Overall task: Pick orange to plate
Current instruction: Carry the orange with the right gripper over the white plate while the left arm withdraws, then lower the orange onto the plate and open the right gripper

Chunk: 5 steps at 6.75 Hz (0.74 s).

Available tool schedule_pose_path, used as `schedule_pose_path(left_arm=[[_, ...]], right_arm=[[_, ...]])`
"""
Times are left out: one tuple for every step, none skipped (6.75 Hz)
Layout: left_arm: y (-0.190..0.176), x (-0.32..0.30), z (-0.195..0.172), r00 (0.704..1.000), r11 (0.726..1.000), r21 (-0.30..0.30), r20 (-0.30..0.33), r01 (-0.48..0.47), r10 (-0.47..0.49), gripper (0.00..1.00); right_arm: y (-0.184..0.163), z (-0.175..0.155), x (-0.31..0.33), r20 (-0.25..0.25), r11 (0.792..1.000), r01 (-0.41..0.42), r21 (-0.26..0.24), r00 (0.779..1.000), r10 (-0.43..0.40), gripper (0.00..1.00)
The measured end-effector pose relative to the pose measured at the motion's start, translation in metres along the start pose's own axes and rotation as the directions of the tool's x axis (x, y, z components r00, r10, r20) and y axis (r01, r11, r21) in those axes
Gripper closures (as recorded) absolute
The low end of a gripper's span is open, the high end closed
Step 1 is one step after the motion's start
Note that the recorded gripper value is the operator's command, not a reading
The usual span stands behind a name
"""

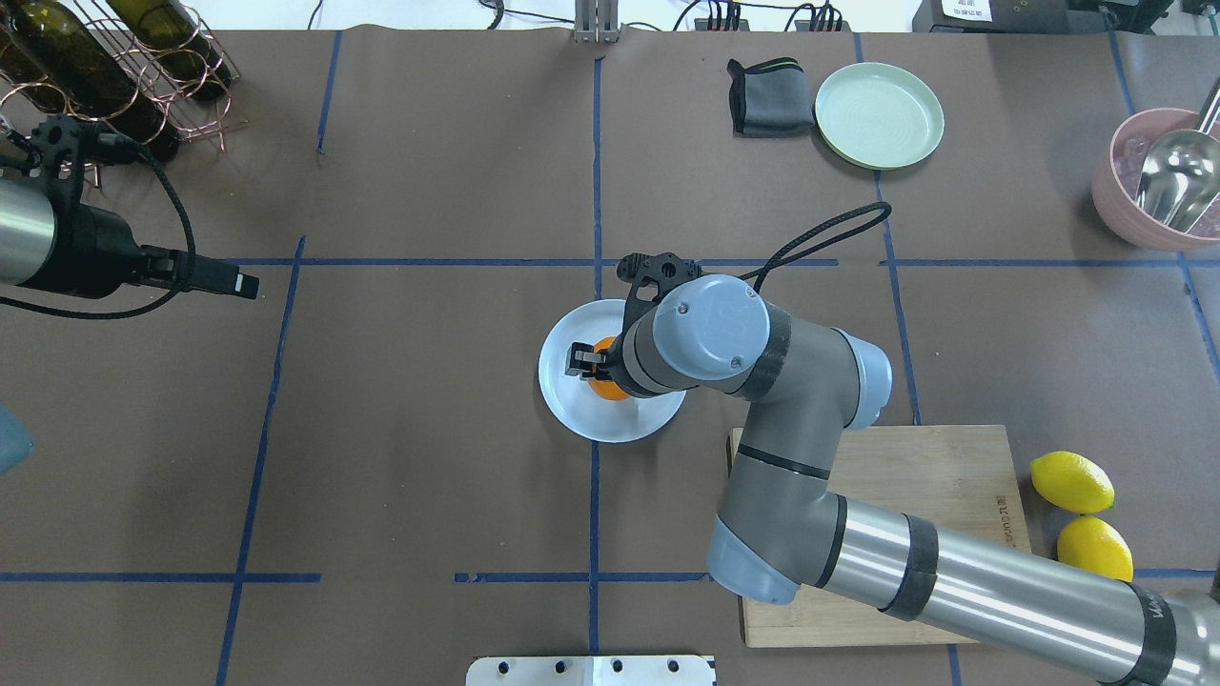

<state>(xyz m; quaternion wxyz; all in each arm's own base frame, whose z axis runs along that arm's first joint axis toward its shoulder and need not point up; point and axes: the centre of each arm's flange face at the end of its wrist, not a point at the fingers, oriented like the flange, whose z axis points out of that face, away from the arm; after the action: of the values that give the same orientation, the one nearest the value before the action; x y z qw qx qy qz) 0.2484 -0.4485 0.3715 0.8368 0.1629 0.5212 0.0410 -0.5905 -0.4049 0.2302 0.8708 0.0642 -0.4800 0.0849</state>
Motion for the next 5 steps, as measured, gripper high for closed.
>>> schedule_pose_path(left_arm=[[-0.0003, 0.0007, -0.0002, 1.000, 1.000, 0.001, -0.001, 0.000, 0.000, 0.00], [-0.0005, 0.0015, -0.0004, 1.000, 1.000, 0.002, -0.003, 0.000, 0.000, 0.00], [-0.0006, 0.0018, -0.0006, 1.000, 1.000, 0.002, -0.003, 0.001, -0.001, 0.00], [-0.0007, 0.0018, -0.0007, 1.000, 1.000, 0.002, -0.003, 0.002, -0.002, 0.00], [-0.0008, 0.0019, -0.0009, 1.000, 1.000, 0.003, -0.003, 0.002, -0.002, 0.00]], right_arm=[[-0.0017, 0.0044, -0.0001, -0.014, 1.000, 0.002, 0.009, 1.000, -0.002, 1.00], [-0.0037, 0.0086, 0.0005, -0.034, 1.000, 0.006, 0.023, 0.999, -0.005, 1.00], [-0.0051, 0.0112, -0.0006, -0.044, 0.999, 0.009, 0.031, 0.999, -0.008, 0.14], [-0.0053, 0.0119, -0.0024, -0.047, 0.999, 0.011, 0.033, 0.999, -0.009, 0.00], [-0.0042, 0.0127, -0.0036, -0.048, 0.999, 0.012, 0.033, 0.999, -0.010, 0.00]])
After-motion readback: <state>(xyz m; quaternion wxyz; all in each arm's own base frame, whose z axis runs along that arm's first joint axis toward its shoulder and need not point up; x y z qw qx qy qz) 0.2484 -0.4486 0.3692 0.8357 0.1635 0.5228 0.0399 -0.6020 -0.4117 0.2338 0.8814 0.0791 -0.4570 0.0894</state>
